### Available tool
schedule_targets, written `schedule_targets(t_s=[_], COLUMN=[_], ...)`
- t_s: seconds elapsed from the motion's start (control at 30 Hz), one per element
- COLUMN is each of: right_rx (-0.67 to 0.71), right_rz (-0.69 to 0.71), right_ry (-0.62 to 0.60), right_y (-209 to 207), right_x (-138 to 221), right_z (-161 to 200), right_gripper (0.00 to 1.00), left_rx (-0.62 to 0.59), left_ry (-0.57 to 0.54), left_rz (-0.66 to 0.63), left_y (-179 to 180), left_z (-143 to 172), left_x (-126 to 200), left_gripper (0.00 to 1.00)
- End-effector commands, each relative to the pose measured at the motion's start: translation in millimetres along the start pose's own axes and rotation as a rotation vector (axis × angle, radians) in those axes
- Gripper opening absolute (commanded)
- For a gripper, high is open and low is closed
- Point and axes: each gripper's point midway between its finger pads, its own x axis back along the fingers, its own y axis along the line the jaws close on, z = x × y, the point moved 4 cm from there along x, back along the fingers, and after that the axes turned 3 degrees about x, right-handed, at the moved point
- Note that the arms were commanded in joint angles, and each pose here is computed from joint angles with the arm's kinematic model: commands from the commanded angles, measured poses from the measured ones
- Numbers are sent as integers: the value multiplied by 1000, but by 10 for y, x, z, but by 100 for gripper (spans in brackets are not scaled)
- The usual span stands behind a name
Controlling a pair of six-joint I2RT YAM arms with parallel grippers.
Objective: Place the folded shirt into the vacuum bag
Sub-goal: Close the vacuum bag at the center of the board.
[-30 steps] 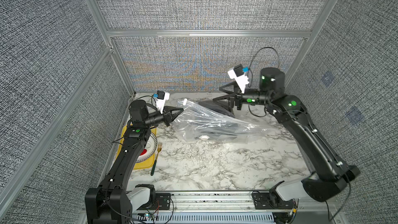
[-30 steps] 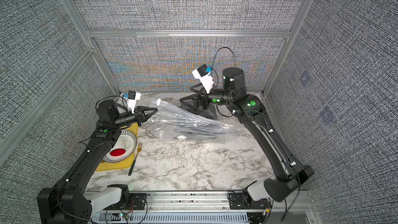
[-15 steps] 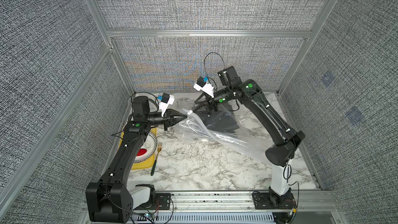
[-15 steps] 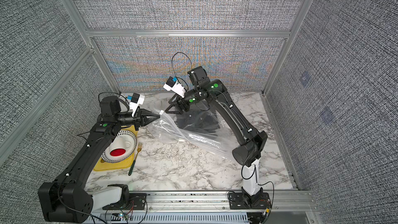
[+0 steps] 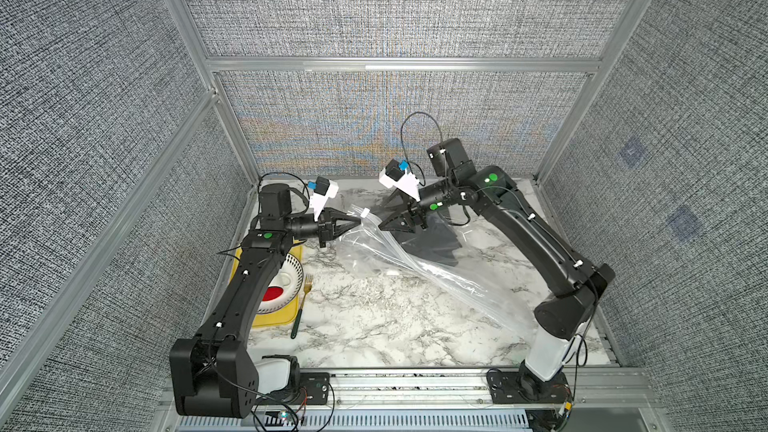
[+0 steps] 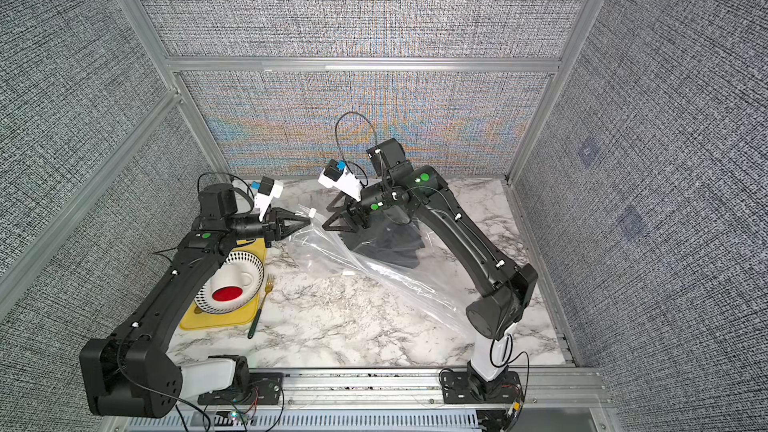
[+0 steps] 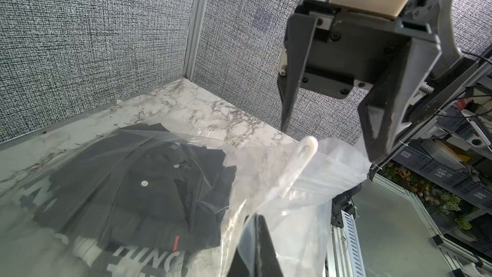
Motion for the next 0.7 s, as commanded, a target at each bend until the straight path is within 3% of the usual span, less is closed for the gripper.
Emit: schedule_targets(t_s=[0.0,0.33,0.57,0.67], right_rx=[33,44,27,23], right_rz=[78,103,84,81], right_ry=[-13,-24,-15,-7], right_y=[-117,-217,-262,-260], right_x=[-89,-293,-386,-401], right_z=[-95,-195,-176,-152], right_gripper=[57,55,35,33], left_rx=[-25,-31,-34,-36], left_ry=[-12,-13,-14,-14], left_rz=[-15,-13,-15,-14], left_y=[14,2,-6,-13], left_z=[-47,-44,-45,-43], left_x=[2,6,9,8], left_gripper=[0,0,0,0])
